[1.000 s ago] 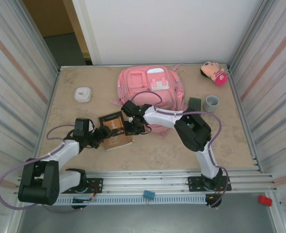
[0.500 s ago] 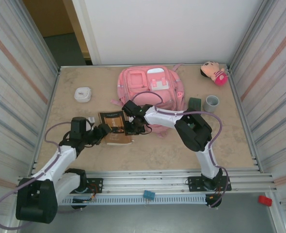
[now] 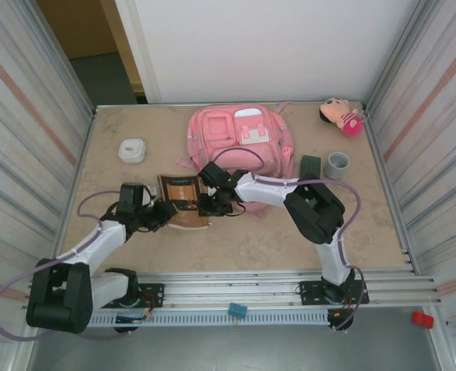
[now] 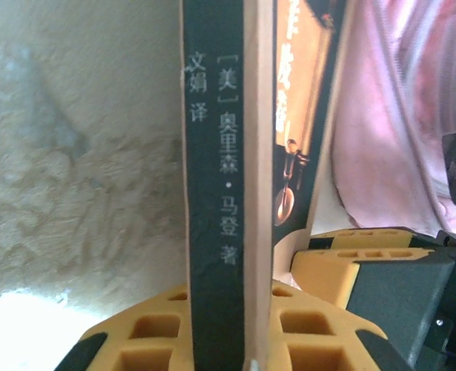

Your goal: Pack the student bag

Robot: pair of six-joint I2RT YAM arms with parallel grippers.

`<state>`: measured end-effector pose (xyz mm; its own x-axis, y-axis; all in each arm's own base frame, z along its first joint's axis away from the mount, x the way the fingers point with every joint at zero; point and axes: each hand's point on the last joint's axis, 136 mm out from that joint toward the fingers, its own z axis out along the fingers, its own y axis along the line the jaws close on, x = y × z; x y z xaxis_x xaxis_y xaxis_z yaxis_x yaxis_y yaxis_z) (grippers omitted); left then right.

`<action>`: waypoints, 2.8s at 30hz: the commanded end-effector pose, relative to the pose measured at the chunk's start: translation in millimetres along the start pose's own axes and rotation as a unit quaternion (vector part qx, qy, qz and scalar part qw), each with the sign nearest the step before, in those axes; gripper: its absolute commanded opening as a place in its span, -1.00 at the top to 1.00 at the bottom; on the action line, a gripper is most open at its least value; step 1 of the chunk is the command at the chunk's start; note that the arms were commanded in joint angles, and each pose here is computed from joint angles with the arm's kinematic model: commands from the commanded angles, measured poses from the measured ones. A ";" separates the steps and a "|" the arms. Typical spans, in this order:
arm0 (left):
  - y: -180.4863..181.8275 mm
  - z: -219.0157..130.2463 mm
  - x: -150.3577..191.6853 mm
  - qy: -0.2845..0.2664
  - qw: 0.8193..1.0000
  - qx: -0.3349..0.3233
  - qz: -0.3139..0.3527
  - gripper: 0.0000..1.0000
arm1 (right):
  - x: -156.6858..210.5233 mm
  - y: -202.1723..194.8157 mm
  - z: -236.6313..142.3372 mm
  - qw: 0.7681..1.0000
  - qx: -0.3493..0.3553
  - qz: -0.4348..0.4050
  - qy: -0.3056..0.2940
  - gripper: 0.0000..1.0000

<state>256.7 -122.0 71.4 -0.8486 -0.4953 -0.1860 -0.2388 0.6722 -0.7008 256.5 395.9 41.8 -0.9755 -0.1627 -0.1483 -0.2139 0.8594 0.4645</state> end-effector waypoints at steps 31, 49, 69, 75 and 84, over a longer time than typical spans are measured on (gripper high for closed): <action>-285.0 -129.5 55.3 -0.091 0.748 0.415 0.510 1.00 | 24.1 -16.9 -350.5 0.823 -0.243 -0.150 -0.492 -0.99; -332.9 -174.9 65.6 -0.064 0.695 0.535 0.476 1.00 | 26.6 14.2 -350.4 0.795 -0.419 -0.186 -0.397 -0.99; -311.7 -135.8 55.2 -0.066 0.742 0.478 0.465 0.97 | 13.6 31.7 -387.4 0.751 -0.455 -0.176 -0.445 0.07; -292.1 -119.7 47.5 -0.076 0.780 0.416 0.462 0.47 | -6.1 3.4 -360.2 0.780 -0.392 -0.172 -0.457 1.00; -226.4 -112.6 33.4 -0.119 0.786 0.214 0.567 -0.29 | 16.1 -49.4 -304.5 0.833 -0.137 -0.313 -0.436 1.00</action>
<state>230.3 -249.0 315.4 -0.3683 0.0085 -0.9297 0.8379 0.4362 -0.3280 234.1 218.8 300.1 -0.4523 0.1993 -0.8693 -0.7596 0.4247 0.4926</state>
